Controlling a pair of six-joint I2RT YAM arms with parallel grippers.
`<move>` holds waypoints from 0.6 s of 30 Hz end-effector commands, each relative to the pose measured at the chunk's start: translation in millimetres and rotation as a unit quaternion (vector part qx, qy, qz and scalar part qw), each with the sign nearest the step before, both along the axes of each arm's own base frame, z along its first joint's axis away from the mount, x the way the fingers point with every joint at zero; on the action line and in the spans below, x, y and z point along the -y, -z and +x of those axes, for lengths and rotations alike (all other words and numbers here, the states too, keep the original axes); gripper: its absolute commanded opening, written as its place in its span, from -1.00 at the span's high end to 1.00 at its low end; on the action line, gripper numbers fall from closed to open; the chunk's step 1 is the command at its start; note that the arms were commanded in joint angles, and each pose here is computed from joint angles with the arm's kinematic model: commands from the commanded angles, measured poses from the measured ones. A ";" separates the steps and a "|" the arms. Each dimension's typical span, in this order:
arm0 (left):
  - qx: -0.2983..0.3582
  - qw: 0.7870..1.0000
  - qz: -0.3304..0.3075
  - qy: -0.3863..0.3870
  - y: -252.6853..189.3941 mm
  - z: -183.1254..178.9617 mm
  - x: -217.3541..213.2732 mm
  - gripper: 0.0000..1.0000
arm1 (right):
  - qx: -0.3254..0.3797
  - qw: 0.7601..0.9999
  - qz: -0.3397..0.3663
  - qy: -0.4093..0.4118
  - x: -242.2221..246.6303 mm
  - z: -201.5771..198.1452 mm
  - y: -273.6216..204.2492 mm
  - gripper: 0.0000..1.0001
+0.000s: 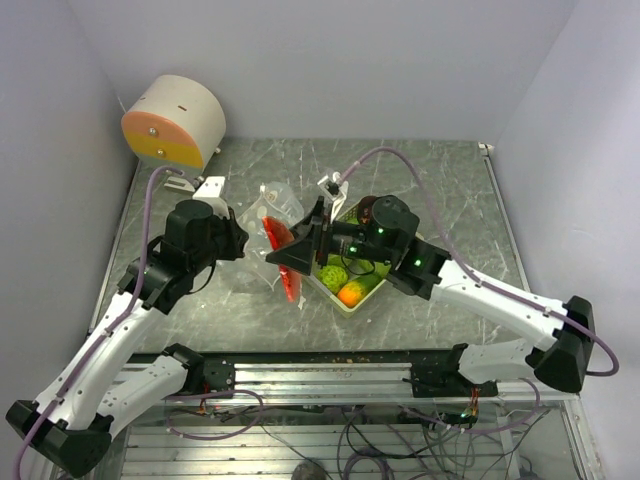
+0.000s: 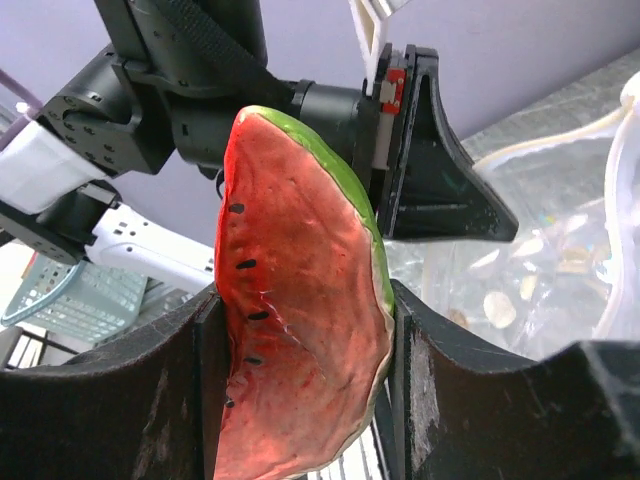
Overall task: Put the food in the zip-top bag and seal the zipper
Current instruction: Place the fake fruit in the zipper food storage bag.
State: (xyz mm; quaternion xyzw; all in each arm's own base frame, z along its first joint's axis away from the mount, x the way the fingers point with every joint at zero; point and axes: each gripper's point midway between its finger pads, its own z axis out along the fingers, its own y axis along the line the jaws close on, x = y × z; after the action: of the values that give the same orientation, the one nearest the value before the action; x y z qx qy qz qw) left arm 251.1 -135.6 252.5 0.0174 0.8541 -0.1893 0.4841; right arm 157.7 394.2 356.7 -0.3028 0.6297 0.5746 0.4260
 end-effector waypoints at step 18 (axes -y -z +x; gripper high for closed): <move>0.052 0.983 -0.155 0.087 -80.8 -36.9 33.7 0.86 | -0.013 0.964 -0.064 0.257 -1.4 99.4 60.7 1.00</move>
State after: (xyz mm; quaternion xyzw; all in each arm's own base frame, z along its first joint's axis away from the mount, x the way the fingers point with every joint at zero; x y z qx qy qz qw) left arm 226.6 -158.3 302.3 0.0245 0.8155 -0.2975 0.4958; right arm 240.0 402.4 305.9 -0.1721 0.7000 0.4670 0.5122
